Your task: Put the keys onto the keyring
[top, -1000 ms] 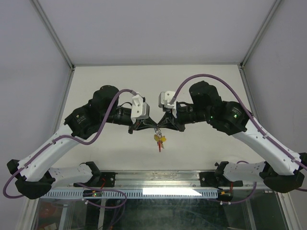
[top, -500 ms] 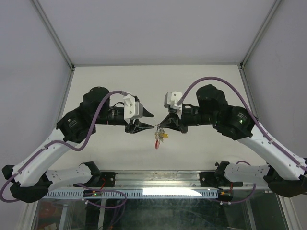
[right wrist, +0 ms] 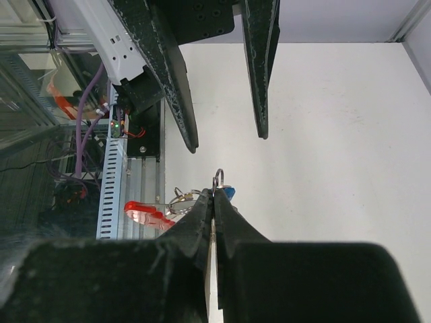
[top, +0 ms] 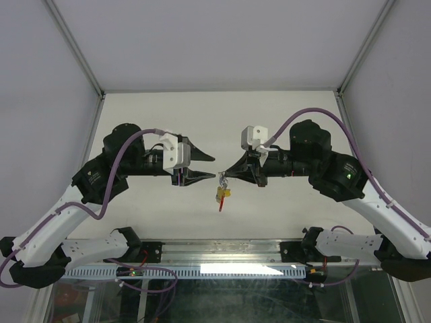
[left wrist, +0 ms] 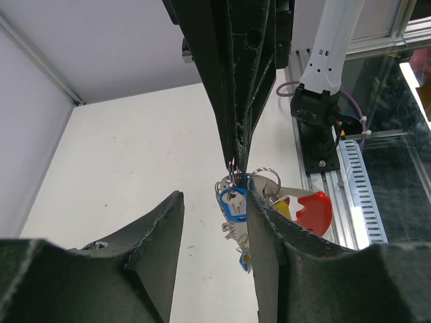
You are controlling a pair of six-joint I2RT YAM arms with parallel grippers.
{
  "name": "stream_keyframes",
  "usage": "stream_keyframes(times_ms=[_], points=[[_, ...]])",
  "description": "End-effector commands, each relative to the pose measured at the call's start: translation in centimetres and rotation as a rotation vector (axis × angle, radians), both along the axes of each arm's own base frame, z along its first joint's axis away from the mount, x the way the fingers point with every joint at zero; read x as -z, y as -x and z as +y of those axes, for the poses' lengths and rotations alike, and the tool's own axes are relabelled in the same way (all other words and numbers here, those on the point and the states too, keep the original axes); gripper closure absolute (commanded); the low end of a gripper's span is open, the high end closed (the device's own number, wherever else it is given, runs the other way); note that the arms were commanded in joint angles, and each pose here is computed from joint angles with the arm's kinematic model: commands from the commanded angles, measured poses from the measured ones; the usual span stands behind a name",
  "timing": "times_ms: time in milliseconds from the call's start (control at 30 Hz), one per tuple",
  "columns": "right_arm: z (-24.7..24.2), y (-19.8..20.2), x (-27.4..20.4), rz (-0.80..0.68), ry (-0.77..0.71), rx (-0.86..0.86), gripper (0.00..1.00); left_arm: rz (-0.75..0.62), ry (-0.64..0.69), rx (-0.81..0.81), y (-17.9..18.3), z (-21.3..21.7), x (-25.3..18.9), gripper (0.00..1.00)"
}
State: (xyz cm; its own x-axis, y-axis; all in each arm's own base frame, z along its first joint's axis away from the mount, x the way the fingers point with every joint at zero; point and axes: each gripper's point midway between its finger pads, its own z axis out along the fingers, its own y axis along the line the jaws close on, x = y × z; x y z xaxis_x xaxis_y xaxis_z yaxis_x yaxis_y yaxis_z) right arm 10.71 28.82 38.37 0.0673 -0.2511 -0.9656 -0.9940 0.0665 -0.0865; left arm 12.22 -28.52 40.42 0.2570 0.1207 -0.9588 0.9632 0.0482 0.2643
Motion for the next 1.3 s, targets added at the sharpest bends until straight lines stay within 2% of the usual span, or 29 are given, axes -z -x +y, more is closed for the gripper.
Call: stream_keyframes(times_ms=[0, 367, 767, 1067, 1267], points=[[0.4, 0.4, -3.0, -0.044, -0.101, -0.026, 1.00, -0.010, 0.038, 0.059, 0.9, -0.6, -1.0, 0.59], [0.3, 0.7, -3.5, -0.050, -0.119, -0.036, 1.00, 0.013, 0.023, 0.099, 1.2, -1.2, -0.3, 0.59], [0.4, 0.8, -3.8, -0.055, -0.129, -0.039, 1.00, 0.016, 0.027, 0.135, 1.6, -1.4, -0.5, 0.76], [0.3, 0.9, -4.1, -0.058, -0.142, -0.041, 1.00, 0.009, 0.027, 0.119, 1.4, -1.3, -0.5, 1.00], [0.1, 0.9, -4.7, -0.065, -0.182, -0.031, 1.00, 0.004, 0.031, 0.113, 1.4, -1.2, -0.7, 1.00]])
